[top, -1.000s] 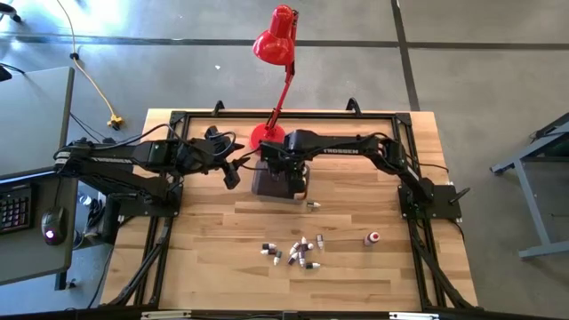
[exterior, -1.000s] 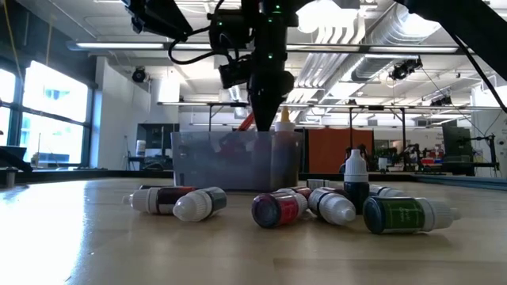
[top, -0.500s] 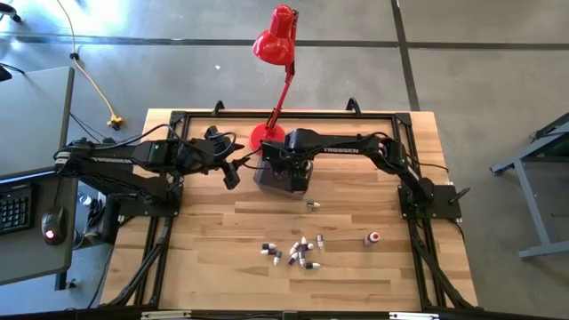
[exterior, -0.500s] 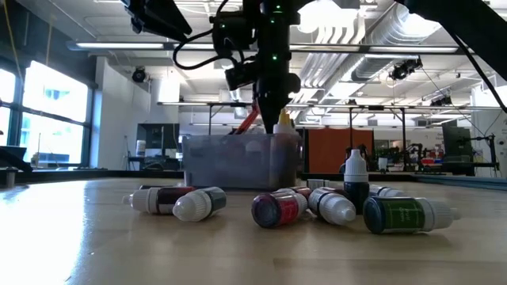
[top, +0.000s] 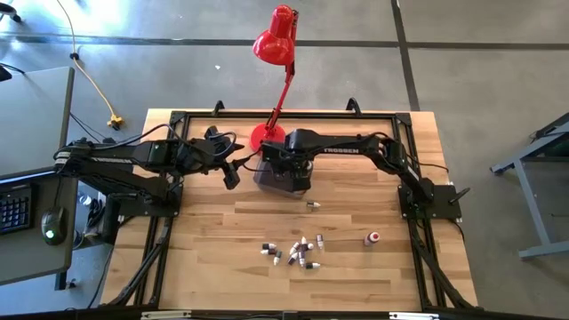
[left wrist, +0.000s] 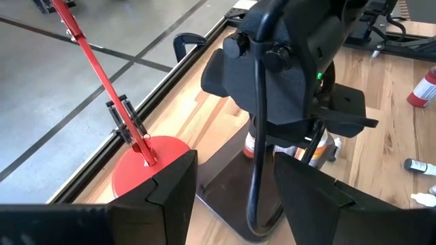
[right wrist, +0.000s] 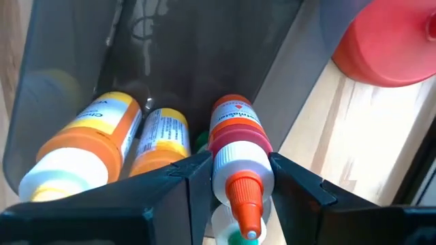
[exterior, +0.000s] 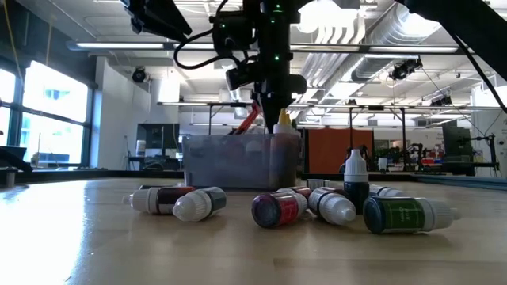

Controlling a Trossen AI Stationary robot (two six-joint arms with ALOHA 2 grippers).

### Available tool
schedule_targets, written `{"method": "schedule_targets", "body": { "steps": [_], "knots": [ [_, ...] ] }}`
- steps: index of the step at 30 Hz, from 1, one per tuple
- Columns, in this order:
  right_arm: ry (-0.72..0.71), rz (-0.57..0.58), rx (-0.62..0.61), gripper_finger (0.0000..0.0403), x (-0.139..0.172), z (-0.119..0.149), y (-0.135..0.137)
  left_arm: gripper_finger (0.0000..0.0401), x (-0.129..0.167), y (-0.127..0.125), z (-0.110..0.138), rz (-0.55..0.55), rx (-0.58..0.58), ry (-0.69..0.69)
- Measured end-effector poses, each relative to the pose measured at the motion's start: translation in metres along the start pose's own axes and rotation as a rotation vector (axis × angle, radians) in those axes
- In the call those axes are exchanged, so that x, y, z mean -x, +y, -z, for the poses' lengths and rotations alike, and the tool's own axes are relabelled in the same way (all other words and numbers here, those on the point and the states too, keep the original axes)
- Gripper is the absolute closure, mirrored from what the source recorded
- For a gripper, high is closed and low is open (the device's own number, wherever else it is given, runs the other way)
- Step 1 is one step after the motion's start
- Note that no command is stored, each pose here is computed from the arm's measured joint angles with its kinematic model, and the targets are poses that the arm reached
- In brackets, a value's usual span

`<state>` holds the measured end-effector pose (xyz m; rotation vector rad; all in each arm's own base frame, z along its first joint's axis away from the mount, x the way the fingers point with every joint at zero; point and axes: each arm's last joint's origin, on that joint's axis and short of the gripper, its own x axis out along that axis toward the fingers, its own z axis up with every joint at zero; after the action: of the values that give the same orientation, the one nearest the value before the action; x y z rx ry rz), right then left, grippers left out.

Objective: Pick & Place food coloring
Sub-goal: Put the large orange food coloring bottle into the black bin

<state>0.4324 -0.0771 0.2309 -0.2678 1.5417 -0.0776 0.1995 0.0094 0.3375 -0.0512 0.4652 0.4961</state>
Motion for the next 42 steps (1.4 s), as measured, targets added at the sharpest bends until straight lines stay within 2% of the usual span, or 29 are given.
{"method": "schedule_targets", "body": {
  "steps": [6, 15, 18, 23, 26, 33, 42],
  "knots": [
    [-0.023, -0.059, 0.022, 0.0273, 0.000, 0.000, -0.002, 0.0213, 0.000, 0.000, 0.000, 0.001, 0.000, 0.000],
    [-0.043, -0.027, 0.108, 0.0274, 0.000, -0.002, -0.003, 0.0213, 0.000, 0.000, 0.000, 0.001, 0.000, 0.001],
    [-0.071, -0.088, 0.126, 0.0274, 0.003, -0.002, -0.001, 0.0213, 0.000, 0.000, 0.000, 0.001, -0.001, 0.001],
    [-0.181, -0.268, 0.135, 0.0274, 0.014, -0.002, 0.003, 0.0213, 0.000, 0.000, 0.000, 0.001, -0.006, 0.001],
    [-0.224, -0.314, 0.151, 0.0274, 0.016, -0.005, 0.007, 0.0213, 0.000, 0.000, 0.000, 0.002, -0.007, 0.001],
    [-0.189, -0.235, 0.187, 0.0274, 0.007, -0.009, 0.020, 0.0213, 0.000, 0.000, 0.001, 0.006, -0.013, 0.009],
    [-0.178, -0.220, 0.203, 0.0274, 0.006, -0.010, 0.027, 0.0213, 0.000, 0.000, 0.001, 0.006, -0.013, 0.010]
  ]
}}
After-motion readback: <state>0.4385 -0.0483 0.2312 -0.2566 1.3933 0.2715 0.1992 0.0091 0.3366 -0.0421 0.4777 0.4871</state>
